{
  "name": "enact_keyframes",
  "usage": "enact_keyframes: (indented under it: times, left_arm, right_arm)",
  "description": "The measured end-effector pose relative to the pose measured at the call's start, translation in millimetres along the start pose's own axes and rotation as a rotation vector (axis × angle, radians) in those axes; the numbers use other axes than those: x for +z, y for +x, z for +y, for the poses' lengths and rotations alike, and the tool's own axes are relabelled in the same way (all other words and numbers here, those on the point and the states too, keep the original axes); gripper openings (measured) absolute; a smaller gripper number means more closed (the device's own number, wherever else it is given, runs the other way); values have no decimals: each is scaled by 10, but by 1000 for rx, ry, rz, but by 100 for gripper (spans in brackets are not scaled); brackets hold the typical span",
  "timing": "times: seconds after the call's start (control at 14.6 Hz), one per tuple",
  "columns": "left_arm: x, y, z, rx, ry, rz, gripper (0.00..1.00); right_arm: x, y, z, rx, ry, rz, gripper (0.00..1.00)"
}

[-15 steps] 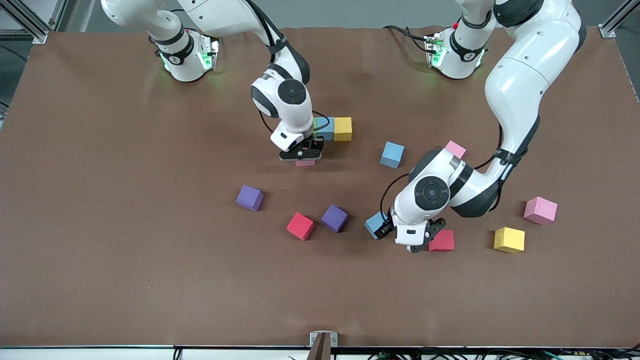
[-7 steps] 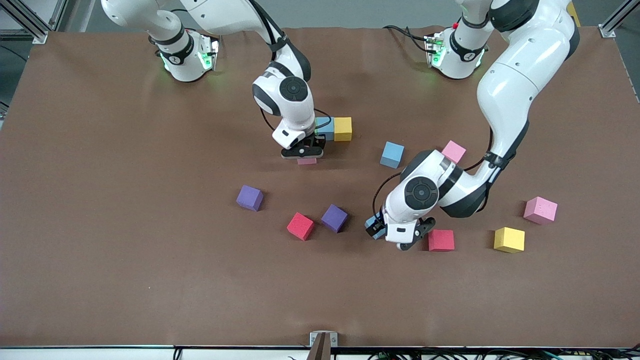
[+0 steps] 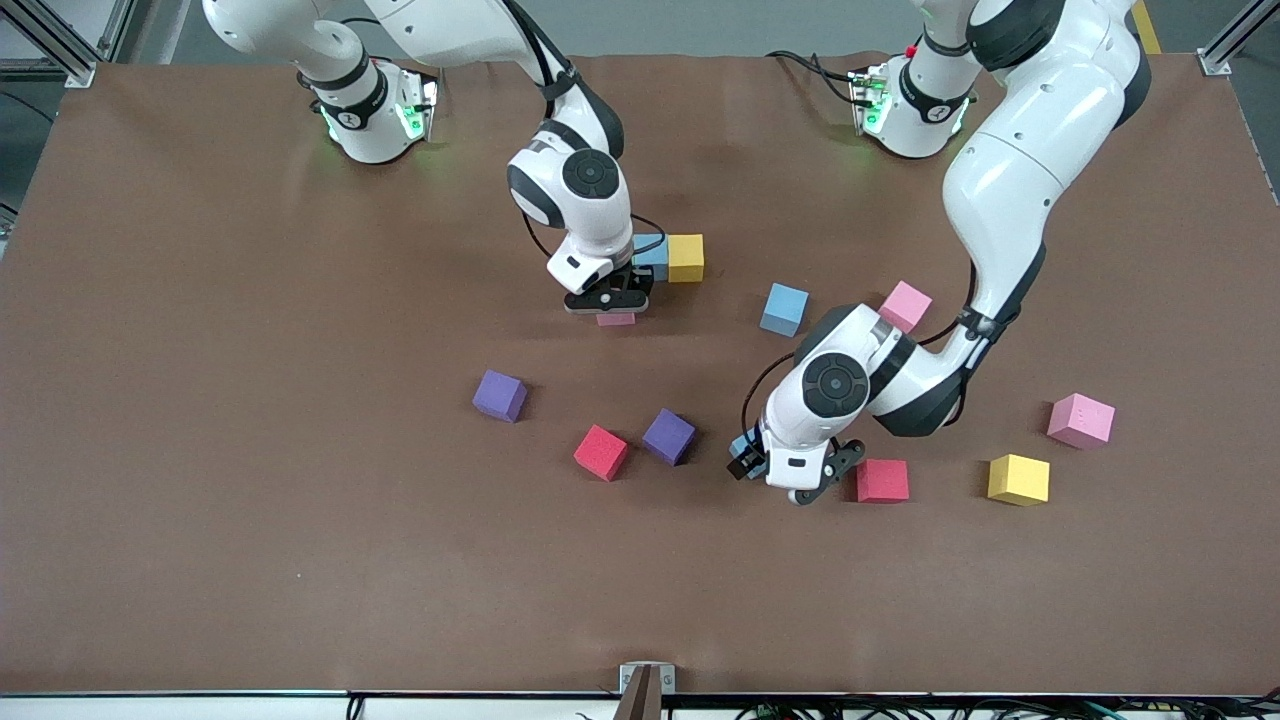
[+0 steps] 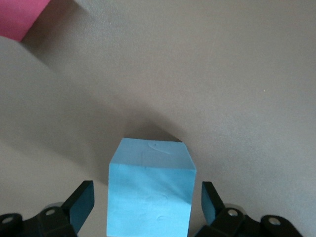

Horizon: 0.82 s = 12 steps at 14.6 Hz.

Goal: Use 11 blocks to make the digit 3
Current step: 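Place the pink block with the right gripper while the left gripper grasps blue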

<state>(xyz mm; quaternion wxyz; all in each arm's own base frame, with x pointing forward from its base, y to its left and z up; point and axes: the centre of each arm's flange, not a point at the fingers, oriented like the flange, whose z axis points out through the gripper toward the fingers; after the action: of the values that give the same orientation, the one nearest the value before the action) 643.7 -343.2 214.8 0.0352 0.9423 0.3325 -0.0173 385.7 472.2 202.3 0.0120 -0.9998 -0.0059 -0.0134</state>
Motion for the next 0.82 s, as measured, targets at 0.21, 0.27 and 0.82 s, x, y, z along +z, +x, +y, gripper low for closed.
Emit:
enact_keyframes:
  times: [0.21,0.27,0.82]
  left_arm:
    - [22,3,0,0,-3,0,96]
    - [38,10,-4,0,-3,0,95]
    - [161,138,-61,-3,8,12,62]
  right_arm:
    - [0,-13,1,4,-6,-6,59]
    - [1,-16,0,9,-7,-7,59]
    - [0,-88,-44,20,-11,-18,59]
